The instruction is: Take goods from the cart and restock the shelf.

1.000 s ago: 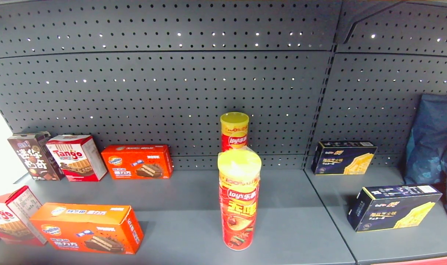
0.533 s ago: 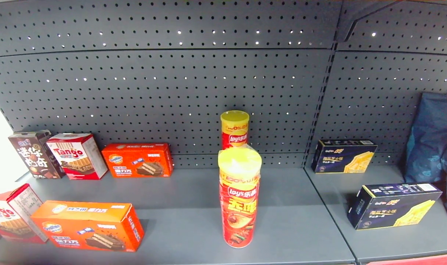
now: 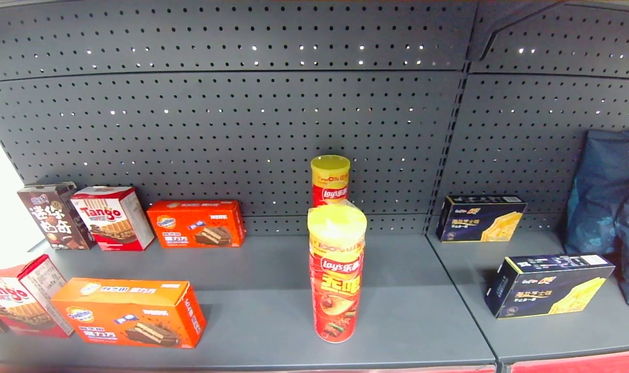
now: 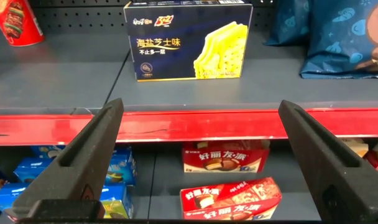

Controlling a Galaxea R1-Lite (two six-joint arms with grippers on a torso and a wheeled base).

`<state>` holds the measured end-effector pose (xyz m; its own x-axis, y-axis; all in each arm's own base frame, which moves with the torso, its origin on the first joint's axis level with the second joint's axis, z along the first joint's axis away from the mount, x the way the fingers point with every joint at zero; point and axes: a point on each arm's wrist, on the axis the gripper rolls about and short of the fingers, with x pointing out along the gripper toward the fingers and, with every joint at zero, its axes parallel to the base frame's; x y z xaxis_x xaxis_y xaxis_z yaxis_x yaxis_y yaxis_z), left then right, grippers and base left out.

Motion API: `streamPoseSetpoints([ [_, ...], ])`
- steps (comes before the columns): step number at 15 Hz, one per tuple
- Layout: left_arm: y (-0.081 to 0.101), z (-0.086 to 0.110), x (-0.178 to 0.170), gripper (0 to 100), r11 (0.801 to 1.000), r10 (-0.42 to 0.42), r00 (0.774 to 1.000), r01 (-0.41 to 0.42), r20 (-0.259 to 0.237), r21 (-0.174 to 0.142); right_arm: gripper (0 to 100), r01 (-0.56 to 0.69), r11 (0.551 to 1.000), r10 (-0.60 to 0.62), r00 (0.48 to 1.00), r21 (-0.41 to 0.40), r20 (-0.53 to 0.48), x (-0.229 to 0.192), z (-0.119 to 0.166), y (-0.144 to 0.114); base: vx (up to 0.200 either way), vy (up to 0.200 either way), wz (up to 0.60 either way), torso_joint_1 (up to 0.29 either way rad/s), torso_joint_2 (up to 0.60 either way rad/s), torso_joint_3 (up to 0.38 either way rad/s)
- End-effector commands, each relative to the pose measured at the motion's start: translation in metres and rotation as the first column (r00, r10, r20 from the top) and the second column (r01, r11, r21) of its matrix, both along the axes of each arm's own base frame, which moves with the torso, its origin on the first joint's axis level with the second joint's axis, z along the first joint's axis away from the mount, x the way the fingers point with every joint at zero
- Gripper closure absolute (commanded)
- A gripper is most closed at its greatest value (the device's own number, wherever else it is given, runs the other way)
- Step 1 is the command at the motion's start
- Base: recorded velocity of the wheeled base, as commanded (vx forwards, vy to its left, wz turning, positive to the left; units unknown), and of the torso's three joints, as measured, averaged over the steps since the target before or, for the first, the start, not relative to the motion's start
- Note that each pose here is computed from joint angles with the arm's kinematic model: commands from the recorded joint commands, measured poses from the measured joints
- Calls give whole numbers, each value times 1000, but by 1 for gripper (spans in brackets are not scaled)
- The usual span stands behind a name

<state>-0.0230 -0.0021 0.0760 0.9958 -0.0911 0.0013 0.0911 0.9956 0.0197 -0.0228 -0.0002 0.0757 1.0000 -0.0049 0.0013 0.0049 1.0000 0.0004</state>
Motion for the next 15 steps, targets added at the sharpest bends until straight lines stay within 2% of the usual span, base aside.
streamPoseSetpoints([
  [1, 0, 0, 0, 0, 1000, 1, 1000, -1, 0, -1, 0, 0, 1000, 0, 1000, 1, 0, 0, 0, 0, 0, 0, 0, 0, 0, 0],
  [15, 0, 0, 0, 0, 1000, 2, 1000, -2, 0, -1, 0, 0, 1000, 0, 1000, 1, 0, 0, 0, 0, 0, 0, 0, 0, 0, 0],
])
